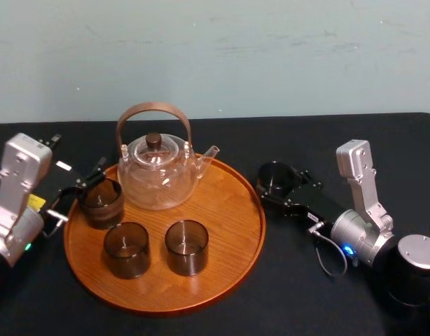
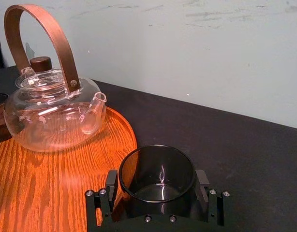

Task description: Pick up the glass from the table and place it on the tray.

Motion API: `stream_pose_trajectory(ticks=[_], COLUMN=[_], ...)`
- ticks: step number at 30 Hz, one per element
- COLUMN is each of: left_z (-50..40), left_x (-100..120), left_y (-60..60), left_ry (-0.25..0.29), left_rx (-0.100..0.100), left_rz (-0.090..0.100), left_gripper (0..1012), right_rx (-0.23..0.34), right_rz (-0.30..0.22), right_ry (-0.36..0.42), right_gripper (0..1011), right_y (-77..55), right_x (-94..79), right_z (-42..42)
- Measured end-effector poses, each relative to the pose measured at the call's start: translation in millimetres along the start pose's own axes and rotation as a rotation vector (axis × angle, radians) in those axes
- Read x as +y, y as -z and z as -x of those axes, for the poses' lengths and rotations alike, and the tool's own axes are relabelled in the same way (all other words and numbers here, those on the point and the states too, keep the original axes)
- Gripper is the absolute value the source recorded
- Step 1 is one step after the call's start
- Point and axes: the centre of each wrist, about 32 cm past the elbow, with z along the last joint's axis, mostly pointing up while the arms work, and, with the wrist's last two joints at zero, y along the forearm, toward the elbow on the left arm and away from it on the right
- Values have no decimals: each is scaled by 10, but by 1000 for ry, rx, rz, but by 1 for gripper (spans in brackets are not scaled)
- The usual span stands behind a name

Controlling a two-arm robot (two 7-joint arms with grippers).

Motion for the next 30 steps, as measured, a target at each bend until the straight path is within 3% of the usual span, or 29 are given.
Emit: stream_pose_trajectory(ticks=[8,30], left_z=[0,0], left_x=[0,0], left_y=[0,0], left_ry=[0,0], left_rx=[0,0], left_rz=[0,0], left_gripper=[1001,1001], right_rx=[1,6], right_rz=[-1,-9], right_ry=[2,-5], right_gripper=[904,904], right_y=[-2,-10], right_x=[-4,-20], right_z=[-2,0])
